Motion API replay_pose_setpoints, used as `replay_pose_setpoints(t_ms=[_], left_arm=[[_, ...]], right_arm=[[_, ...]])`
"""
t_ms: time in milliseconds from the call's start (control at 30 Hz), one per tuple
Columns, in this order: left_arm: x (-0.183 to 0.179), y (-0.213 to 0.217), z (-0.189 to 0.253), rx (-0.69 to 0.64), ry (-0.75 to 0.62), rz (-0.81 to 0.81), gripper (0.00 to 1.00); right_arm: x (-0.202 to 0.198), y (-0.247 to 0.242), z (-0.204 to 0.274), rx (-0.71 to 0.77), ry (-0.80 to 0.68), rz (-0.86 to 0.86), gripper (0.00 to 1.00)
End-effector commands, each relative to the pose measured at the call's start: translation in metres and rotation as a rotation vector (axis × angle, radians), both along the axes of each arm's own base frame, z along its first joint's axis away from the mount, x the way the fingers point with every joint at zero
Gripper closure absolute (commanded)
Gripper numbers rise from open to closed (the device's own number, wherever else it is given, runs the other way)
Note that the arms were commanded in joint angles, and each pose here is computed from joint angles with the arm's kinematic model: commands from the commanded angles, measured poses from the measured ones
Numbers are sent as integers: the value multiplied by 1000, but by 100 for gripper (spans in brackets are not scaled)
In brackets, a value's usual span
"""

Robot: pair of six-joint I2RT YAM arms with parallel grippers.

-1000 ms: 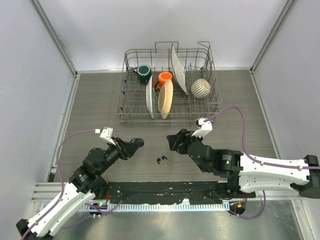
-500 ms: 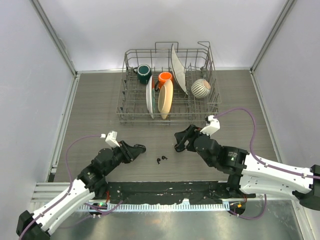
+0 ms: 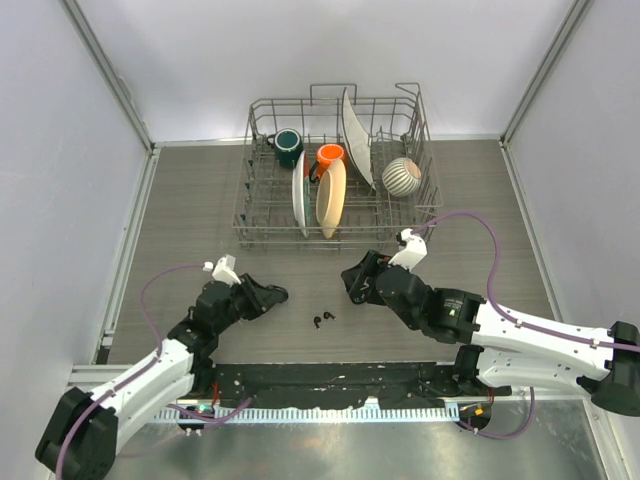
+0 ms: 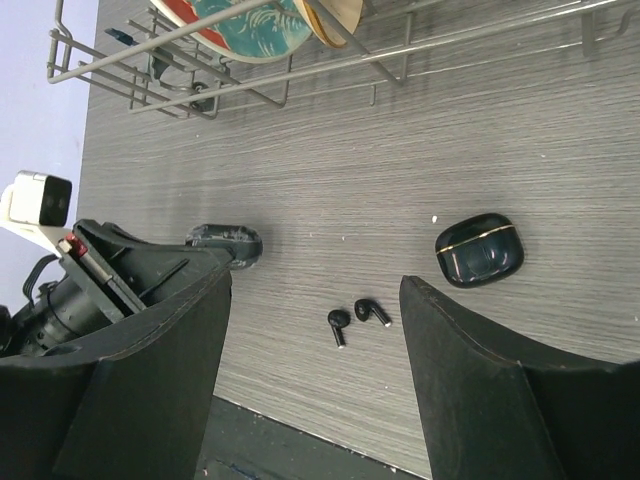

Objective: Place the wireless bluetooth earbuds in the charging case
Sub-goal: Place the charging case at the center of the board.

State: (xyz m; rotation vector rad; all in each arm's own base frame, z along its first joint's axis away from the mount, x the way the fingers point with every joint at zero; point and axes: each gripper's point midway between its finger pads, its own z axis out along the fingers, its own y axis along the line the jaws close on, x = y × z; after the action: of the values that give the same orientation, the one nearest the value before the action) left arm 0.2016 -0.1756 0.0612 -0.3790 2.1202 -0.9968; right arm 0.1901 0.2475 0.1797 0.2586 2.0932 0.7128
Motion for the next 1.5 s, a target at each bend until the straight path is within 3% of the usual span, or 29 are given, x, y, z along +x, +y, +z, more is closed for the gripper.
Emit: replay_pose_setpoints(t_ms=[0, 467, 733, 833, 1400, 1467], left_arm=[[16, -8, 31, -70, -73, -35, 98], [30, -18, 15, -80, 50, -34, 85], [44, -7, 12, -135, 51, 108, 80], [48, -1, 9, -146, 47, 161, 74], [31, 6, -31, -45, 194, 154, 63], [31, 5, -30, -39, 199, 150, 57]], right_arm=[[4, 3, 19, 46, -24, -8, 26], [4, 9, 16, 35, -14, 7, 26], [4, 17, 13, 43, -4, 22, 26], [4, 21, 13, 37, -1, 37, 26], [4, 24, 11, 46, 1, 43, 26], [3, 24, 11, 49, 4, 46, 26]])
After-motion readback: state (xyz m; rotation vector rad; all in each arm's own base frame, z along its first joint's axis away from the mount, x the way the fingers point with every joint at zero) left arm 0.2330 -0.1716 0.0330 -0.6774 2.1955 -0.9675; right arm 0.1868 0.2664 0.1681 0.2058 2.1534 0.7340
